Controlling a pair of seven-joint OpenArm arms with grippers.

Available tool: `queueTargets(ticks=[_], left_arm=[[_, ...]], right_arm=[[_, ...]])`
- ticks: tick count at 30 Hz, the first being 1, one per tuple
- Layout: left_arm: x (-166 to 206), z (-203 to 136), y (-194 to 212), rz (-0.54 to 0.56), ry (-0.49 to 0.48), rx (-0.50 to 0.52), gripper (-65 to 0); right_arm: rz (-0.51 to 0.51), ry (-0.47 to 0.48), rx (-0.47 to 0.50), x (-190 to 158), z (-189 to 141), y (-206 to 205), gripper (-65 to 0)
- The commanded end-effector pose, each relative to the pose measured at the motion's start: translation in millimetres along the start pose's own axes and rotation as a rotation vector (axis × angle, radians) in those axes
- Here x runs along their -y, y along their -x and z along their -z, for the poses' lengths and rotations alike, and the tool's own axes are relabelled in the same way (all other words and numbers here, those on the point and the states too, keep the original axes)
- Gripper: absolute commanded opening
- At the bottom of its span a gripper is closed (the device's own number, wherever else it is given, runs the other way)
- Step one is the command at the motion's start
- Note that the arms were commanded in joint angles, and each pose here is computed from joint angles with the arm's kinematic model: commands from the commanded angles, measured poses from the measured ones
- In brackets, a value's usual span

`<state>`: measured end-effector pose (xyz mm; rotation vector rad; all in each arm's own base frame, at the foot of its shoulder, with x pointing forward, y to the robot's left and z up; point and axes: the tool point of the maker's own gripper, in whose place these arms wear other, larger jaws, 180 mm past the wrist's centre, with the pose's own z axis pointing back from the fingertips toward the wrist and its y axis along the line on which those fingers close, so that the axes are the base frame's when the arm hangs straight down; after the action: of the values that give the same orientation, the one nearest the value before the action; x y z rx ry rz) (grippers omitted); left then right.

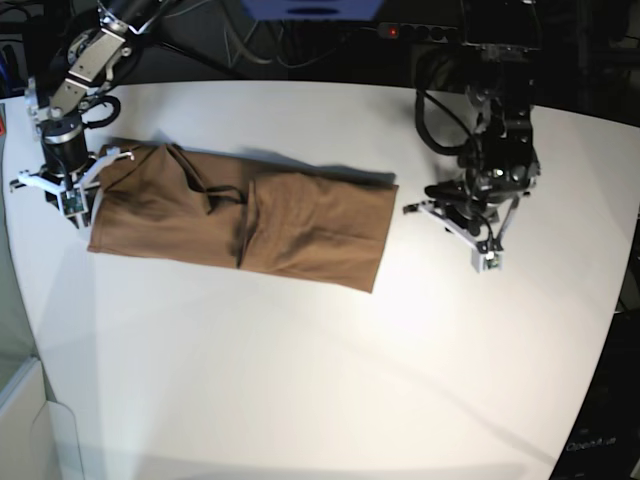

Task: Fold the T-shirt properly
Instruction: 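Raise both grippers away from the folded shirt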

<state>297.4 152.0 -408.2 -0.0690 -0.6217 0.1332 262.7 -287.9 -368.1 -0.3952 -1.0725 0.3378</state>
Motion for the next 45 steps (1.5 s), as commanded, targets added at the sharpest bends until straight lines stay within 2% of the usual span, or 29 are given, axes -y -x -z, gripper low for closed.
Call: queueTargets(ticks=[1,4,8,10,14,16,21,26,30,36,45], left_arm=[[1,-1,-13,0.006,0.008,0.035,-62.8],[2,9,-19,0.013,0.015,0.018,-62.8],[2,18,-17,0.009,0.015,-0.003,-62.8],[3,20,-14,0.016,0.021,-0.014,-62.8],[6,20,-23,0.021,0.028,0.003,-62.8],[6,21,-21,0.019,0.029,-0.002,-62.8],[9,22,-28,0.018,0.034,0.008,-62.8],[10,22,-29,0.017,0.036,0.010,-62.8],[10,22,-29,0.017,0.036,0.010,-62.8],[9,22,-27,0.018,0.034,0.005,-62.8],[7,22,-26,0.021,0.030,0.003,-62.8]], right_arm=[[0.022,0.038,0.053,11,1,-12,-58.6],[0.104,0.086,0.056,19,3,-12,-55.4],[0.177,0.123,-0.030,26,8,-1,-40.5],[0.198,0.115,-0.085,23,10,7,-37.4],[0.198,0.094,-0.163,13,9,12,-37.6],[0.175,0.093,-0.166,14,7,7,-37.6],[0.189,0.052,-0.118,3,0,-14,-37.6],[0.165,0.051,-0.169,4,-2,-17,-37.6],[0.201,0.036,-0.188,1,0,-17,-37.0],[0.292,-0.007,-0.274,-8,3,-14,-36.9],[0.300,0.019,-0.400,12,-1,-21,-37.4]])
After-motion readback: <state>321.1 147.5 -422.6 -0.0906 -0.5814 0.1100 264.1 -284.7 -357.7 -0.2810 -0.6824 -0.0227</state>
